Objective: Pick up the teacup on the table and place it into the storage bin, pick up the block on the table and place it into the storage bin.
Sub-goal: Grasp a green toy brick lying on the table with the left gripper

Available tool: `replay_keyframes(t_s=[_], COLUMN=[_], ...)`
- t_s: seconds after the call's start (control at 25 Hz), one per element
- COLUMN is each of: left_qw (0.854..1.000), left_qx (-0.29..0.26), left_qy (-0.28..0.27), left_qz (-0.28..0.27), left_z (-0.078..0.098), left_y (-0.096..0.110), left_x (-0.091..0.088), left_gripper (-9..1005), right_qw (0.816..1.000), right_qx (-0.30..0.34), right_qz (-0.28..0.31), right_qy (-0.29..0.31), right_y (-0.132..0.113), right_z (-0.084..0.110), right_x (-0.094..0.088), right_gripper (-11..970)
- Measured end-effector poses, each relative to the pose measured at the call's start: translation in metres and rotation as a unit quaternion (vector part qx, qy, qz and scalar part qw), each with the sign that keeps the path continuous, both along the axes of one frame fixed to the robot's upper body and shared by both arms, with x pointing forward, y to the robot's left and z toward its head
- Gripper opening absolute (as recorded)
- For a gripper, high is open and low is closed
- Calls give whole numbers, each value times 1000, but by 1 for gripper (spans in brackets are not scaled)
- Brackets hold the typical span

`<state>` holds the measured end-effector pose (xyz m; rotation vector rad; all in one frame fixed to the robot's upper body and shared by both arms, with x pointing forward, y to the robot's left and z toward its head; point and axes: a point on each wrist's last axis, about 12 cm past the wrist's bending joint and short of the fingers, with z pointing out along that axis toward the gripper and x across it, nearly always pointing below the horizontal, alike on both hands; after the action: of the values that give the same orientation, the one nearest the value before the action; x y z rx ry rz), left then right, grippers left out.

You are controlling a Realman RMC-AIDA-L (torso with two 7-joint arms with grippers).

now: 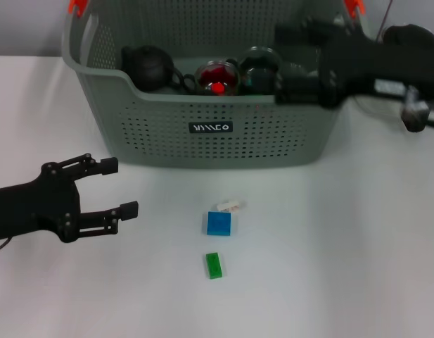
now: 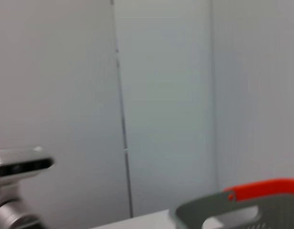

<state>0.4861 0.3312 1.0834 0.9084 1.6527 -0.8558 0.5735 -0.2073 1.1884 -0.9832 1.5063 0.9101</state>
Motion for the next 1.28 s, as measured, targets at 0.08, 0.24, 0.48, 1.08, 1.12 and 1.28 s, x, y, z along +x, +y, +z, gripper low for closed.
replay_keyframes(t_s=[0.08, 0.24, 0.48, 1.08, 1.12, 1.28], left_qw=[1000, 998, 989, 939, 935, 922], left_qx=[-1, 6, 46, 202, 216, 257], left_qy=[-1, 5, 12, 104, 109, 120], left_qz=[-11, -64, -138, -258, -259, -262], left_z=[2, 4, 8, 31, 31, 29], left_y=[-3, -16, -37, -109, -113, -127], left_x=[1, 3, 9, 52, 53, 58], left_gripper=[821, 821, 821, 821, 821, 820], right_qw=[1000, 999, 994, 979, 979, 981], right_qx=[-1, -10, -20, -67, -71, -75], right_qz=[10, 31, 63, 97, 95, 77], right_qy=[9, 32, 83, 166, 166, 162], right_y=[-10, -35, -58, -33, -34, -46], right_z=[-6, -14, -22, -37, -36, -31], right_x=[-10, -29, -50, -27, -26, -21], right_gripper=[929, 927, 927, 927, 927, 926])
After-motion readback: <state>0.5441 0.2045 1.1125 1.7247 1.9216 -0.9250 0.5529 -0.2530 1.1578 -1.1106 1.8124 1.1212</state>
